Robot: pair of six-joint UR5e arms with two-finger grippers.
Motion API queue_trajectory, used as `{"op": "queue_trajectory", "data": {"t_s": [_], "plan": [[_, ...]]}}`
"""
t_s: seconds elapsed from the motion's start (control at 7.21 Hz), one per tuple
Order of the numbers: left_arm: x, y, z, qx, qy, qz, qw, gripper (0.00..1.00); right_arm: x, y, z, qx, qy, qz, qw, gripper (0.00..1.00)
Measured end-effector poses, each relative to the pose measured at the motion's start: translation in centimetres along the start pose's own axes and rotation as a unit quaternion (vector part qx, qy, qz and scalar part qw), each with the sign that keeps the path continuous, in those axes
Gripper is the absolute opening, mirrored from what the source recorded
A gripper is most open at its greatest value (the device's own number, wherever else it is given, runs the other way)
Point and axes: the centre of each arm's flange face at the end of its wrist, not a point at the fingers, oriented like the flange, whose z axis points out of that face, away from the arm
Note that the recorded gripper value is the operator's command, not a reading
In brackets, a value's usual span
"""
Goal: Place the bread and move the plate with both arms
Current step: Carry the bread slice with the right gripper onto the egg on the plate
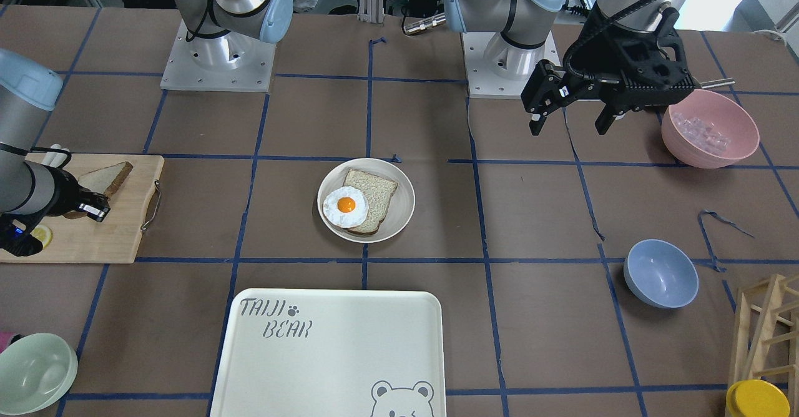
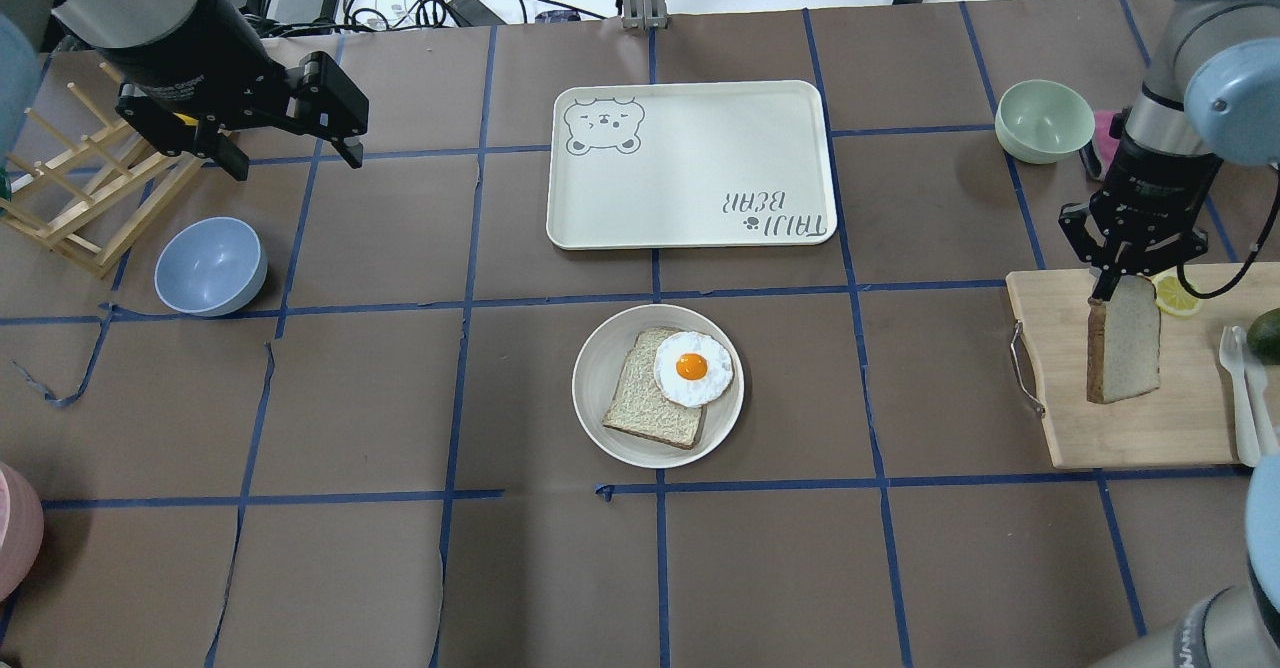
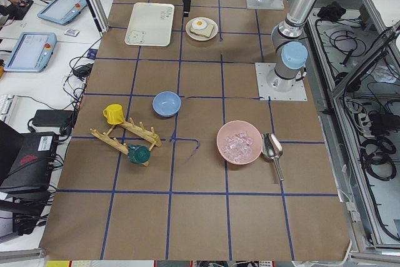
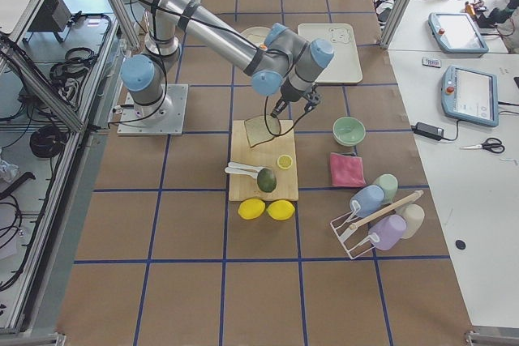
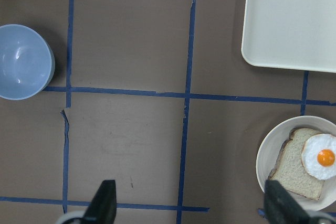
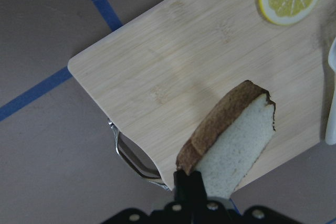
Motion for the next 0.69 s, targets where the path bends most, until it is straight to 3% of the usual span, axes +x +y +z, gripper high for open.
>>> {"op": "queue_trajectory", "data": {"t_s": [0.28, 0.69], "plan": [[0.0, 0.0, 0.0, 0.0, 0.0, 0.0, 1.0, 1.0, -2.6, 1.6, -5.0, -0.001, -0.01, 0.003, 0.9999, 0.0], [0.0, 0.0, 0.0, -0.001, 0.0, 0.001, 1.0, 1.0, -14.1, 9.4, -10.1, -0.001, -0.023, 0.05, 0.9985, 0.0]]}}
